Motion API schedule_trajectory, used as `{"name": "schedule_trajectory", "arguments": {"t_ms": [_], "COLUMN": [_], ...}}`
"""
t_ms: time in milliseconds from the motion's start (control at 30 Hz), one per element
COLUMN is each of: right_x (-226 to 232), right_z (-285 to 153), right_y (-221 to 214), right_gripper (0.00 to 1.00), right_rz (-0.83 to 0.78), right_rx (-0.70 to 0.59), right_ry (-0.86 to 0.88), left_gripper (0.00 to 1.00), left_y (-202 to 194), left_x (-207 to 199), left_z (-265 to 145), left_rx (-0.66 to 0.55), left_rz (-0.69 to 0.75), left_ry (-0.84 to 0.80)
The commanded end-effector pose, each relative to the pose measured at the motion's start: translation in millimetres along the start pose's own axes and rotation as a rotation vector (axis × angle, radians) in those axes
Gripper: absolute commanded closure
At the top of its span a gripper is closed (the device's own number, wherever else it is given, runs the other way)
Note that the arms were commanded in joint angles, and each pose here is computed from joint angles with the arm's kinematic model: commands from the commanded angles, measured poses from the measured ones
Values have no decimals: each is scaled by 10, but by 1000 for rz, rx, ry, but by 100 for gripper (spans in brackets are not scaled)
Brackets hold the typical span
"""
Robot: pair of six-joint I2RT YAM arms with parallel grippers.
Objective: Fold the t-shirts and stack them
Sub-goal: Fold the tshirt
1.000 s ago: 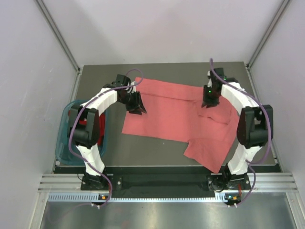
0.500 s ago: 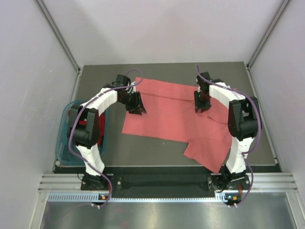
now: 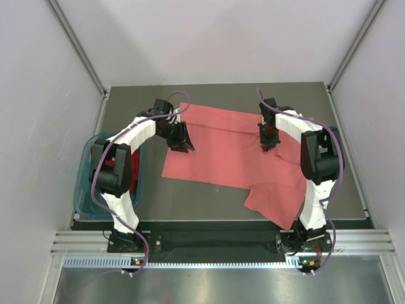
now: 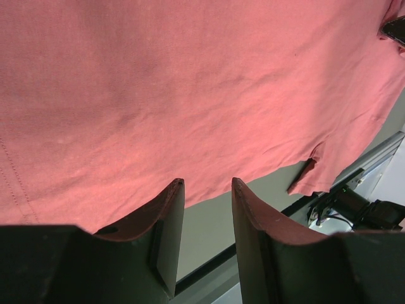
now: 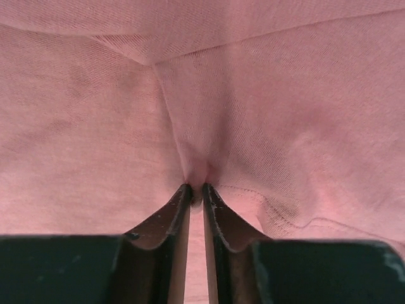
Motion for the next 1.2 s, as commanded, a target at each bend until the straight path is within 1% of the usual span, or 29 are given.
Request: {"name": "schedule_trajectory", "arguments": {"t_ms": [0, 133, 367, 400, 467, 500, 533, 667, 700, 767, 800, 833, 867, 900, 933, 967, 1033, 1067, 1100, 1133, 1167], "right_x": [29, 80, 183, 186, 214, 184, 192, -44, -244, -468, -742, -898, -1034, -1263, -1401, -1601, -1808, -1887, -1987, -2070, -2134], "right_z": [-74, -256, -372, -375, -371, -377, -381, -512, -621, -712, -728, -753, -743, -746, -761, -683, -686, -558, -522, -562, -444], "right_y": [77, 171, 160, 147, 114, 113, 94, 196, 304, 353, 405, 443, 465, 465, 542, 529, 652, 673, 688, 795, 805], "right_gripper": [88, 99, 99, 98, 93, 89, 81, 77, 73, 64, 62, 57, 56, 56, 55, 55, 55, 56, 56, 56, 57], "right_rz": [-10, 7, 13, 18, 28, 52, 68, 196, 255, 313, 371, 400, 427, 480, 500, 544, 573, 586, 607, 611, 623], "right_rx": [-27, -60, -2, 3, 17, 18, 25, -77, -164, -230, -277, -306, -318, -337, -376, -375, -413, -397, -396, -430, -417], "right_ry": [-16, 29, 122, 133, 172, 184, 220, 295, 295, 273, 241, 203, 176, 146, 127, 101, 74, 64, 53, 45, 41], "left_gripper": [59, 59, 59, 59, 59, 59, 59, 59, 58, 57, 57, 57, 57, 57, 57, 57, 57, 58, 57, 58, 58], "left_y": [32, 41, 42, 43, 54, 55, 76, 143, 163, 223, 255, 303, 326, 343, 366, 399, 430, 439, 447, 457, 473], "left_x": [-60, -52, -43, -41, -32, -36, -44, -97, -113, -165, -194, -229, -245, -272, -277, -311, -329, -331, -327, -314, -317], "left_z": [-90, -91, -92, -92, -99, -102, -108, -137, -137, -148, -155, -151, -144, -147, -124, -131, -120, -117, -106, -87, -81], "left_rx": [-20, -21, -23, -23, -27, -27, -33, -52, -57, -74, -85, -91, -93, -91, -88, -94, -97, -100, -102, -103, -110], "left_rz": [28, 25, 26, 27, 26, 25, 27, 32, 30, 32, 28, 31, 29, 24, 20, 20, 22, 22, 23, 21, 22], "left_ry": [-27, -28, -27, -25, -23, -23, -24, -31, -35, -45, -51, -59, -62, -71, -73, -82, -87, -88, -87, -82, -84]}}
Point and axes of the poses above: each gripper's point midway between its finger pads, its own z axis out along the fingers, its own x axis along the line the jaws close on, y = z × x, the point moved 5 cm from there along -z, back along the fingers, and after that the axes turned 11 degrees about -z, right-handed, at the moved point
